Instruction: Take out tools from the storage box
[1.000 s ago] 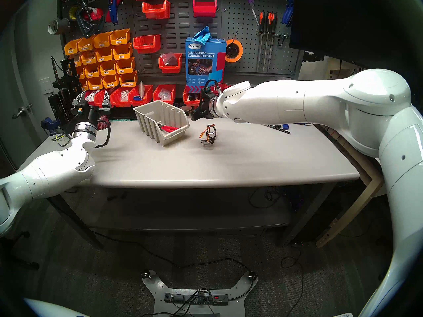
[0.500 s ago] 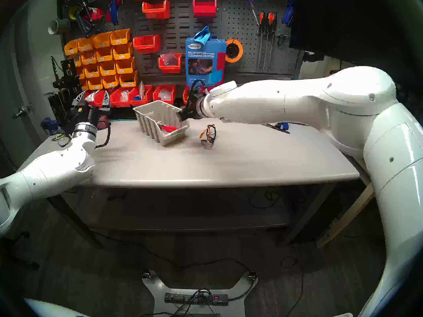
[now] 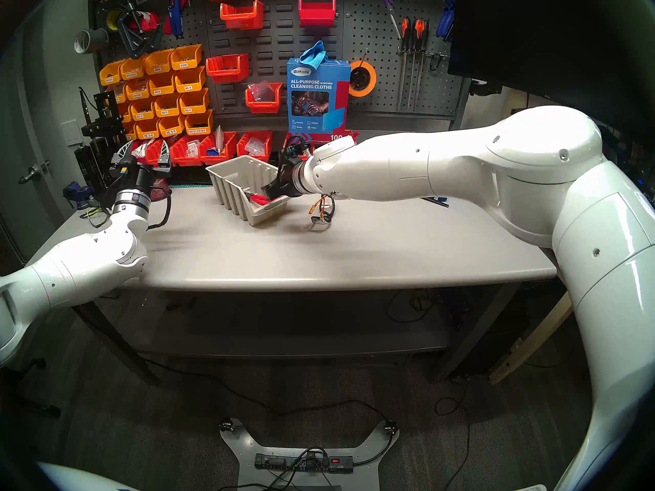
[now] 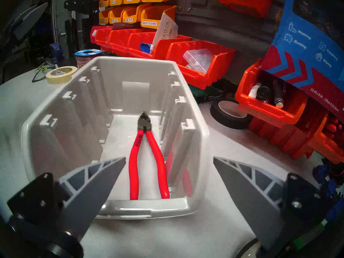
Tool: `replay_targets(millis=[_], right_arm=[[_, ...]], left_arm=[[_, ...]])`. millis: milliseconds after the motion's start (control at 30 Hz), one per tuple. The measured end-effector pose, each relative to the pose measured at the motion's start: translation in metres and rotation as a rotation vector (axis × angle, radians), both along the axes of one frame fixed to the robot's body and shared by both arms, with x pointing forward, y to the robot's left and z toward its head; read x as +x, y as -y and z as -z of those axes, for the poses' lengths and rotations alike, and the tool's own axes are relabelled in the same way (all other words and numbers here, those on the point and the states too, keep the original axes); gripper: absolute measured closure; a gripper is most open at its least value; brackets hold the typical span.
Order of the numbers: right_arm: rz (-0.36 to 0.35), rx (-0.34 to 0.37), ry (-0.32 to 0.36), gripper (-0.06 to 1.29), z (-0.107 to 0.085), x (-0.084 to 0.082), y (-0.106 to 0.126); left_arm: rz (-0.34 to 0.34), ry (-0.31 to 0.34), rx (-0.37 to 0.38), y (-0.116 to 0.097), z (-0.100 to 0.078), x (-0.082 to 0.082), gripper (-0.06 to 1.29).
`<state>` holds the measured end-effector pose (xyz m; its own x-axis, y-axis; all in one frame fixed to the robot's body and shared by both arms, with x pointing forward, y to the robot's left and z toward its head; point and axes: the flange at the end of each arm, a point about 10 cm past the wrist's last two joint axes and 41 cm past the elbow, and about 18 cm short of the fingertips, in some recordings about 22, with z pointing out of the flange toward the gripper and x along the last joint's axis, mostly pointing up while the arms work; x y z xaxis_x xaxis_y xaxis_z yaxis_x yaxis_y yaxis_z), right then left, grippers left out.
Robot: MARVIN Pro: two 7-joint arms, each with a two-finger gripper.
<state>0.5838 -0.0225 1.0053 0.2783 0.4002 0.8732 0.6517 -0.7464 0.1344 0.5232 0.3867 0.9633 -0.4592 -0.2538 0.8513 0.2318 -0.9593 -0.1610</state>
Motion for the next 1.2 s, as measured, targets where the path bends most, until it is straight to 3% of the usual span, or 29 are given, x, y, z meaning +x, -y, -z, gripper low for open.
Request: replay_targets(millis=[233,333,467,500,900,1200], right_arm=[[0.007,0.0,-0.007,0.03,0.004,0.0,0.0],[0.012,0.004,-0.006,0.19,0.004,0.001,0.002],[0.015,0.006,-0.006,0.92,0.005,0.001,0.004],[0.016,0.008,-0.007,1.27,0.005,0.0,0.006],[0.049,-0.006,0.0,1.27,0.003,-0.01,0.015],[0.099,-0.031,-0.014,1.27,0.0,-0.033,0.021]], left_arm=[[0.0,0.0,0.0,0.0,0.0,0.0,-0.02],[0.0,0.0,0.0,0.0,0.0,0.0,-0.02],[0.0,0.0,0.0,0.0,0.0,0.0,-0.02],[0.0,0.0,0.0,0.0,0.0,0.0,-0.02],[0.0,0.0,0.0,0.0,0.0,0.0,-0.02],[0.0,0.0,0.0,0.0,0.0,0.0,-0.02]])
